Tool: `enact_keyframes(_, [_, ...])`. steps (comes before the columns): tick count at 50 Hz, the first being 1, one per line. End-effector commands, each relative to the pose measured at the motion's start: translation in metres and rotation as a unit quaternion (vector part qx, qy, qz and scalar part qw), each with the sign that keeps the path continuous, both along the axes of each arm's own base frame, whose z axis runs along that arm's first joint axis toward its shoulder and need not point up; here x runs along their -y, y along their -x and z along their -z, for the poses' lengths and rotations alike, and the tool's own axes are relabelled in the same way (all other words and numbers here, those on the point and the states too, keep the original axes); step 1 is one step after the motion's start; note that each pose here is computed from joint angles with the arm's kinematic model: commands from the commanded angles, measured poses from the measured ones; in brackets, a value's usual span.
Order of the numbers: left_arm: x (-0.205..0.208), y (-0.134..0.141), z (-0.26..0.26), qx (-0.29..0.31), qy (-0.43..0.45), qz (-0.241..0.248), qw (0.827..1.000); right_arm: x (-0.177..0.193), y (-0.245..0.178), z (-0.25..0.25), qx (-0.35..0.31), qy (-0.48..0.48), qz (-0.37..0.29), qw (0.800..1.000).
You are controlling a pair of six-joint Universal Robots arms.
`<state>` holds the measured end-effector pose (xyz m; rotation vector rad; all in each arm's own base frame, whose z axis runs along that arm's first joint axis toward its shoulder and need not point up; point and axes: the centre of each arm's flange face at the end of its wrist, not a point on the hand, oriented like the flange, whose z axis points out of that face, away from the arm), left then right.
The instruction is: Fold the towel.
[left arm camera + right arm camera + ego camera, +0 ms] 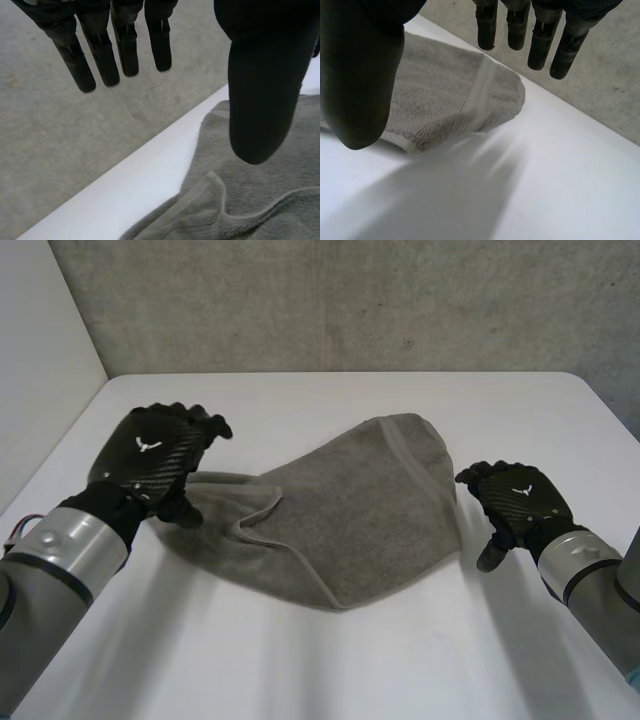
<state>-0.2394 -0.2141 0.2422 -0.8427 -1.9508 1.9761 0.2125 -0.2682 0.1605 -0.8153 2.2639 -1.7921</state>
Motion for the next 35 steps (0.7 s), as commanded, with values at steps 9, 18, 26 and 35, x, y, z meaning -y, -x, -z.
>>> enact_keyframes(9, [0.046, 0.036, 0.055, 0.13, -0.056, 0.053, 0.989, -0.005, -0.005, 0.011, -0.006, -0.018, -0.01, 1.0])
enact_keyframes(18, [0.064, 0.048, 0.084, 0.204, -0.027, 0.079, 0.975, -0.006, -0.005, 0.012, -0.006, -0.019, -0.01, 1.0])
enact_keyframes(26, [0.067, 0.054, 0.098, 0.223, -0.023, 0.102, 0.969, -0.006, -0.005, 0.013, -0.007, -0.021, -0.01, 1.0])
enact_keyframes(35, [0.073, 0.064, 0.104, 0.22, -0.017, 0.117, 0.968, -0.006, -0.005, 0.015, -0.01, -0.024, -0.01, 1.0])
